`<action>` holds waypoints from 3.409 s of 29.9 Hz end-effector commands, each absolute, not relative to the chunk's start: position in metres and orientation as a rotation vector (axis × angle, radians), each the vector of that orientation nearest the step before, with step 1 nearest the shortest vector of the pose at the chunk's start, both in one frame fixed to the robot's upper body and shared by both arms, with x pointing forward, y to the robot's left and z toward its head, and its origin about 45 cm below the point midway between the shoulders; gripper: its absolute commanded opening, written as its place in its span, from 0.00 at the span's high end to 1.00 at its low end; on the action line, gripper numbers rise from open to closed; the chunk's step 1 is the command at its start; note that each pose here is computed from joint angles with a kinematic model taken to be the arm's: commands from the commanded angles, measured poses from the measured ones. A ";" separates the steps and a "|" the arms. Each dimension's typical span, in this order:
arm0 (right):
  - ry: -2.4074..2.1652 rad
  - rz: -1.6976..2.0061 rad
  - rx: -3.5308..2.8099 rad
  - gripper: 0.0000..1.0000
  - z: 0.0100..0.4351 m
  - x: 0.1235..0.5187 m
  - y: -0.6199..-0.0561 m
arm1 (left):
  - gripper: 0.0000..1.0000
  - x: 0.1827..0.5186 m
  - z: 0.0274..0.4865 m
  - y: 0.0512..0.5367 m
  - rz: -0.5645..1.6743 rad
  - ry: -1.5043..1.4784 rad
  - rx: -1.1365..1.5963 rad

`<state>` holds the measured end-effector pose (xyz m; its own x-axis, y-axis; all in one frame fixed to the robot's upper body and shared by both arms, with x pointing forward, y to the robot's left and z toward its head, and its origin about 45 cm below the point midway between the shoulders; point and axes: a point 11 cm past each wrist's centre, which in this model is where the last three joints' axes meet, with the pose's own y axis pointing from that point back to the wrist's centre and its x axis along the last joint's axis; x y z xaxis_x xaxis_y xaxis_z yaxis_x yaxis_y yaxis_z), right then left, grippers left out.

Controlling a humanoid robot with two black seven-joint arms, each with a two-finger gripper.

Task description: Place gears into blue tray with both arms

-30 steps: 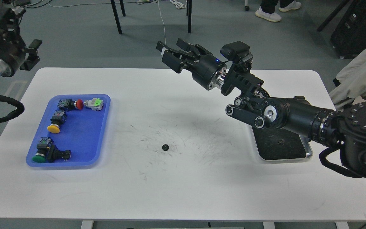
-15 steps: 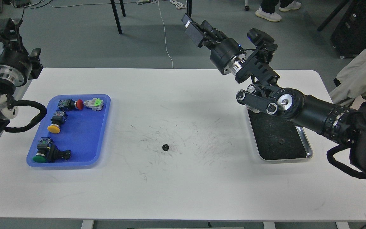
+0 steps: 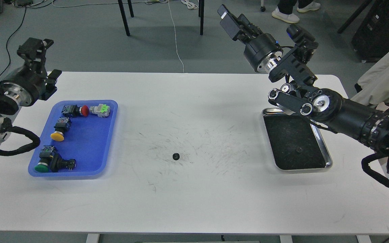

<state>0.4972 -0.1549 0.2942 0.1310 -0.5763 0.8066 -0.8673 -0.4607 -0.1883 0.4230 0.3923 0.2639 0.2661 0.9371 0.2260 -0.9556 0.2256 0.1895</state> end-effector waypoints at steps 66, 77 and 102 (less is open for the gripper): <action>-1.431 1.204 2.039 0.08 0.285 0.494 -0.195 | 0.05 0.447 0.306 0.439 1.352 -0.183 0.196; -1.433 1.196 2.042 0.08 0.282 0.494 -0.195 | 0.11 0.439 0.286 0.424 1.321 -0.080 0.148; -1.435 1.172 2.046 0.08 0.274 0.491 -0.197 | 0.16 0.402 0.263 0.381 1.291 -0.125 0.232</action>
